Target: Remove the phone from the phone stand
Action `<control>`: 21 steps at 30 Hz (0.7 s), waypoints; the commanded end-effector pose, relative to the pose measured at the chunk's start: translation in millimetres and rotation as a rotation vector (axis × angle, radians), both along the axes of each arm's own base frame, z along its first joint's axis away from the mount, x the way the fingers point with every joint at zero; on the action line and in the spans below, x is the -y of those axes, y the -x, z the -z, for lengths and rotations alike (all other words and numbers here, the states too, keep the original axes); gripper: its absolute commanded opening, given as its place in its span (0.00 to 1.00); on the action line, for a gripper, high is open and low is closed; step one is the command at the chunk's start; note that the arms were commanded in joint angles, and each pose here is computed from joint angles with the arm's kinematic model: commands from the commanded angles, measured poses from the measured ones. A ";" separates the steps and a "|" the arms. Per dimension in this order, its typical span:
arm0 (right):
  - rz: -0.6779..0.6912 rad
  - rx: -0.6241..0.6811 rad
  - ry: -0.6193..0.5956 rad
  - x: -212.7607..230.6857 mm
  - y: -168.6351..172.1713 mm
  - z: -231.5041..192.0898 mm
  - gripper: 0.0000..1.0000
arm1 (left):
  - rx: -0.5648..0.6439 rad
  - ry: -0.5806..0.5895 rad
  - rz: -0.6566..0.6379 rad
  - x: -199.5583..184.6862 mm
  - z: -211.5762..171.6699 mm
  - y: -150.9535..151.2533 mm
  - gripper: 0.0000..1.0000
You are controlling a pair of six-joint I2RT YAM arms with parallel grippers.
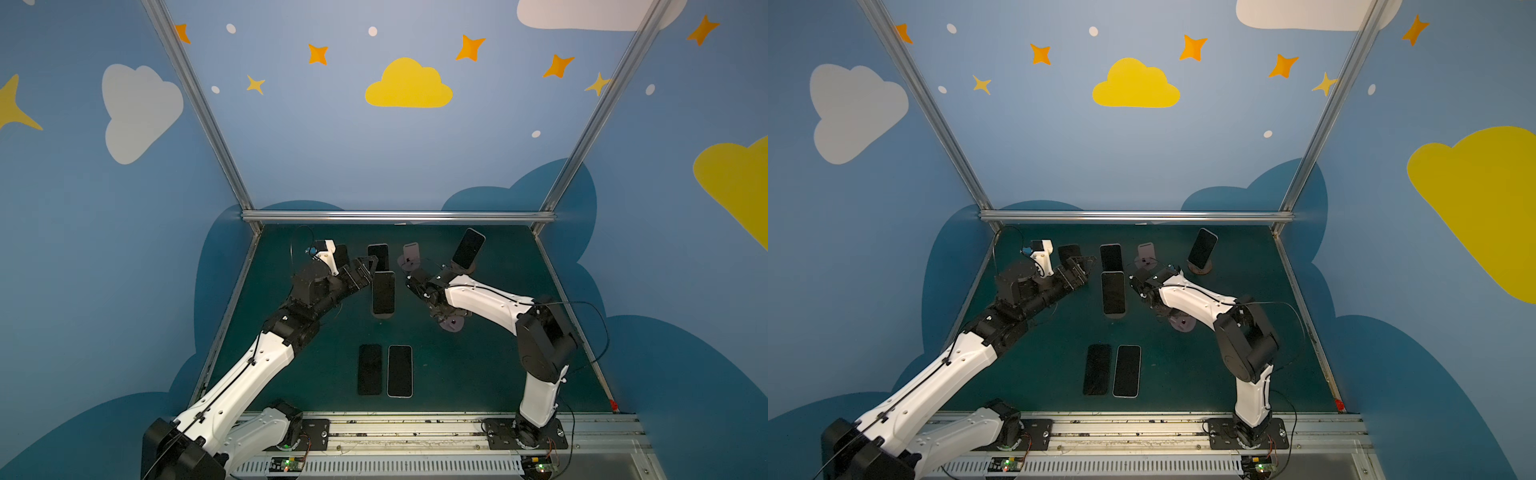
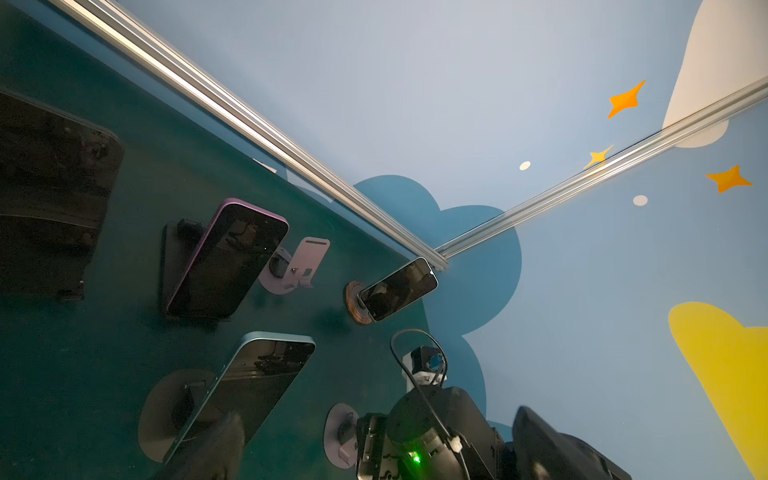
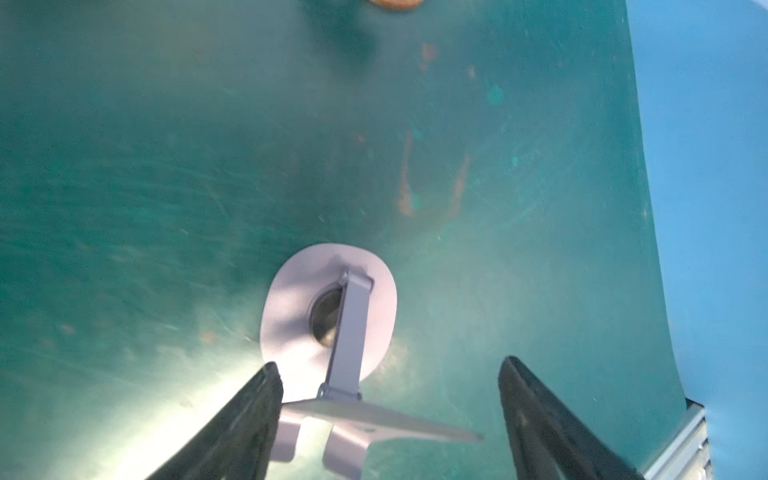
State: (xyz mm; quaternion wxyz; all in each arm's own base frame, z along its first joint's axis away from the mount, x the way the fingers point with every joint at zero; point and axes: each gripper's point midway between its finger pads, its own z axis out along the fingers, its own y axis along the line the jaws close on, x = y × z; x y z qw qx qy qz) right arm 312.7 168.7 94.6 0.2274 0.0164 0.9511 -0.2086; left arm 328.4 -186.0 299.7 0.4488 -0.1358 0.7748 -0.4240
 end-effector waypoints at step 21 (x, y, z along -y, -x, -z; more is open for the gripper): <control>-0.152 0.028 -0.330 3.9 33.1 -16.6 0.87 | 0.027 -0.074 0.027 15.1 5.7 7.8 1.00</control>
